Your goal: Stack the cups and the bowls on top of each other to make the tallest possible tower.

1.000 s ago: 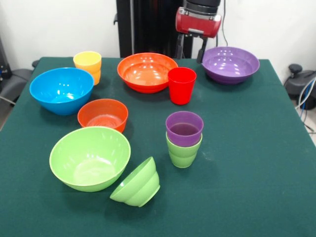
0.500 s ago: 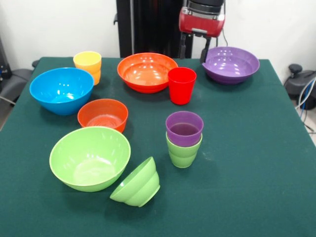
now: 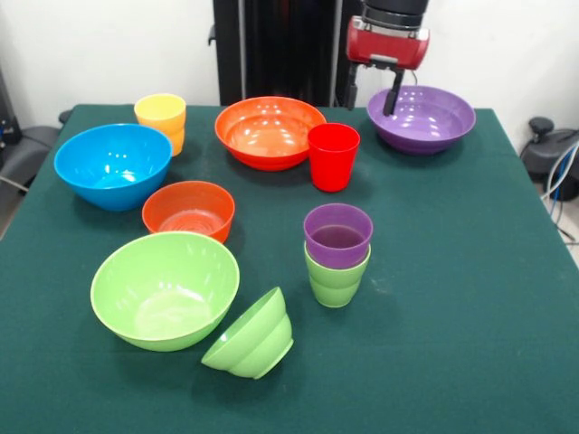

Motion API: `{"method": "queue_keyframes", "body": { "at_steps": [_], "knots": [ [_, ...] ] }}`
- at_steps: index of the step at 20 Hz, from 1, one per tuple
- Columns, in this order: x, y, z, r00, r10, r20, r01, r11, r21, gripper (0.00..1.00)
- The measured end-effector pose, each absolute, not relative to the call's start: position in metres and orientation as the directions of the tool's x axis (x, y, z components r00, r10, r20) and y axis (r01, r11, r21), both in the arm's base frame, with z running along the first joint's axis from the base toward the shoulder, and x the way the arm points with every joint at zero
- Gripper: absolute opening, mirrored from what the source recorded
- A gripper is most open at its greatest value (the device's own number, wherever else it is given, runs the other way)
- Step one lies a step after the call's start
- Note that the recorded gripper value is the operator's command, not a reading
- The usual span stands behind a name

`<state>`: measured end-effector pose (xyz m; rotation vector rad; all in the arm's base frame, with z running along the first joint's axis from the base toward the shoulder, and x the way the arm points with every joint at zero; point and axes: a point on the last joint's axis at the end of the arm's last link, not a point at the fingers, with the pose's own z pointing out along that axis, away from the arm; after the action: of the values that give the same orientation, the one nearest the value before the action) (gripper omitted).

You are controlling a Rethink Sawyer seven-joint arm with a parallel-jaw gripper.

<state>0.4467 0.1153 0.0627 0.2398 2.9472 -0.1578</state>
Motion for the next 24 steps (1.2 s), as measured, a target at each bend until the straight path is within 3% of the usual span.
{"method": "queue_keyframes", "body": {
  "at_steps": [24],
  "knots": [
    [0.435, 0.114, 0.043, -0.979, 0.152, -0.139, 0.167, 0.981, -0.101, 1.0]
  ]
}}
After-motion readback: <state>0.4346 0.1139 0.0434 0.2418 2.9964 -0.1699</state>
